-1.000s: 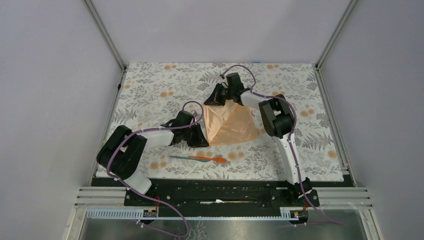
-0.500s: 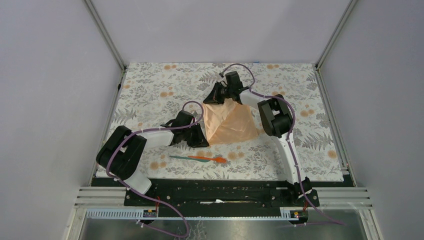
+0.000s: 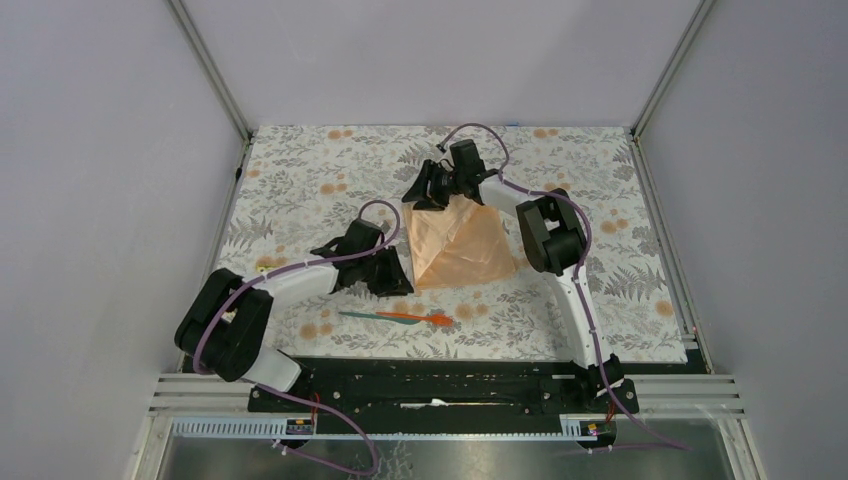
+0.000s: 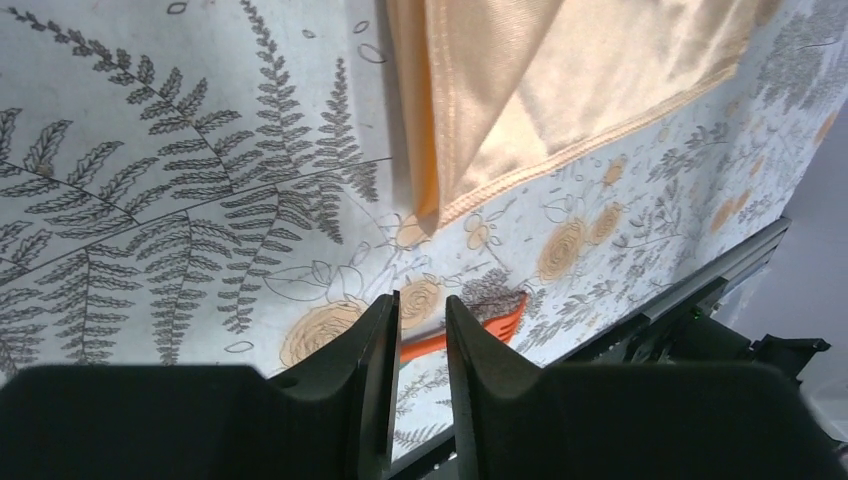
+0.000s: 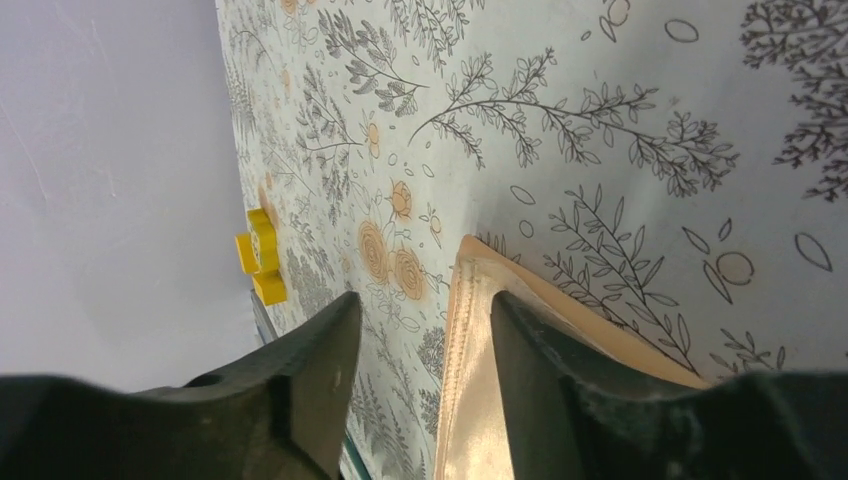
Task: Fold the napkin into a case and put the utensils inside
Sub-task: Fold the top corner of the square-folded napkin at the center of the board, then smooth out the top corner of the smaller-rectangle-folded napkin at the center of the board.
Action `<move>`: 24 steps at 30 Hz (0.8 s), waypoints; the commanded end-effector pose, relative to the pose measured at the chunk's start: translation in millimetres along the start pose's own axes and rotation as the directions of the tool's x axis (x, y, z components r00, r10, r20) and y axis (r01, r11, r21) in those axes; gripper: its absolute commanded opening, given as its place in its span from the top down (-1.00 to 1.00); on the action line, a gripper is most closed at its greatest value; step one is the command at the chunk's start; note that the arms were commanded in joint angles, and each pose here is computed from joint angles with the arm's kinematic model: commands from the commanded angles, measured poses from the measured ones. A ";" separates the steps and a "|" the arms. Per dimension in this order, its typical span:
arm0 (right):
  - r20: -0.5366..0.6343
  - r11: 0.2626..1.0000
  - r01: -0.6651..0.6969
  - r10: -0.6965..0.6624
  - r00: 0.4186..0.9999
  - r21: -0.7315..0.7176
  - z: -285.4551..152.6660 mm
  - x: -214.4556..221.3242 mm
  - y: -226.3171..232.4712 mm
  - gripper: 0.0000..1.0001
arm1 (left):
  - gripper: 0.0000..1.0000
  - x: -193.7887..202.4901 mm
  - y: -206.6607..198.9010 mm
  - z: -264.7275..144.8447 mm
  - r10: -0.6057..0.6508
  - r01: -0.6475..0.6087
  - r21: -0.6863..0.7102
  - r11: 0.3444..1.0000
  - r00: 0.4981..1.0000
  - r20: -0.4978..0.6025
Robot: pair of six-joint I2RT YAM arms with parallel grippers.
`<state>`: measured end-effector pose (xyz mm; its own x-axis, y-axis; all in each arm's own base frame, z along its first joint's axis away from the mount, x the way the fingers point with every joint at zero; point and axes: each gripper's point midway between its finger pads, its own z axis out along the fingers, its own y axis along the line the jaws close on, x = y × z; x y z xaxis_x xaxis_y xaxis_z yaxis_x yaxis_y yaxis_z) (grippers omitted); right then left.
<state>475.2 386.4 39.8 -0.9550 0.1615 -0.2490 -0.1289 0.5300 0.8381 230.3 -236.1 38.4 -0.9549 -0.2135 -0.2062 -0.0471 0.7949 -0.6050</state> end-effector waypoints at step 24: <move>-0.089 0.984 0.087 -0.102 0.991 -0.155 -114.9 20.8 -8.7 -0.73 | 0.57 -70.5 -43.7 33.3 -0.015 0.007 0.192 0.981 0.999 0.041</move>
<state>425.2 286.4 79.6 -0.9694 0.0693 -0.2355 -0.1718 0.4940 0.8523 300.5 -265.9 46.2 -0.9499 -0.2477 -0.1905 -0.0456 0.7130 -0.6997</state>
